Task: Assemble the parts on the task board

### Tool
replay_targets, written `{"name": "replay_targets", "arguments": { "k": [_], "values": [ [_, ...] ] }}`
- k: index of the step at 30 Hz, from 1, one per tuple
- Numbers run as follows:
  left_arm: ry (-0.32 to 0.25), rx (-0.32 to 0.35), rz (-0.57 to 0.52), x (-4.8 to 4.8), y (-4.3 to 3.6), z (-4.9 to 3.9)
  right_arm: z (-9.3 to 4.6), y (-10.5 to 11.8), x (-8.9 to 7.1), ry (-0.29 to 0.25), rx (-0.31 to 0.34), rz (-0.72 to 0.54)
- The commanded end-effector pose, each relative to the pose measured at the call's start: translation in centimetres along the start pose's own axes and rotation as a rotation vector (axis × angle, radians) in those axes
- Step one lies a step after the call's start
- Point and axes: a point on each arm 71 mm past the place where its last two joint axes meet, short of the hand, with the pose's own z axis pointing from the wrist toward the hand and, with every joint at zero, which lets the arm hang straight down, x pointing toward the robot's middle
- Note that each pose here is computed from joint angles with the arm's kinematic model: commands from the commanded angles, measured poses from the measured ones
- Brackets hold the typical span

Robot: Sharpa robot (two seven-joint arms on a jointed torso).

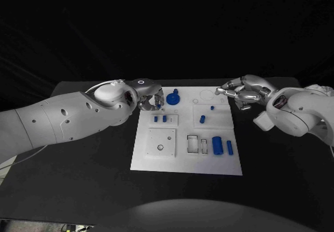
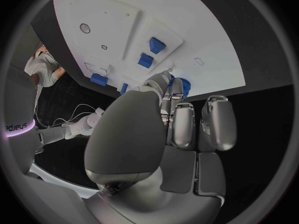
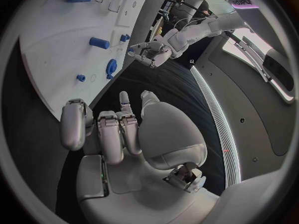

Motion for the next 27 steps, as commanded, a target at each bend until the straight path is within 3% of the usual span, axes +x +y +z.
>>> {"name": "replay_targets", "arguments": {
  "k": [1,10,27],
  "values": [
    [-0.012,0.013,0.001,0.25,-0.16,0.24,0.0,0.1,0.2,0.014,-0.009,0.000],
    [-0.028,0.012,0.001,0.63,-0.19,0.67,0.0,0.0,0.2,0.014,-0.010,0.001],
    [0.010,-0.004,0.005,1.27,-0.22,1.48,0.1,0.1,0.3,0.017,-0.012,0.001]
  ]
}}
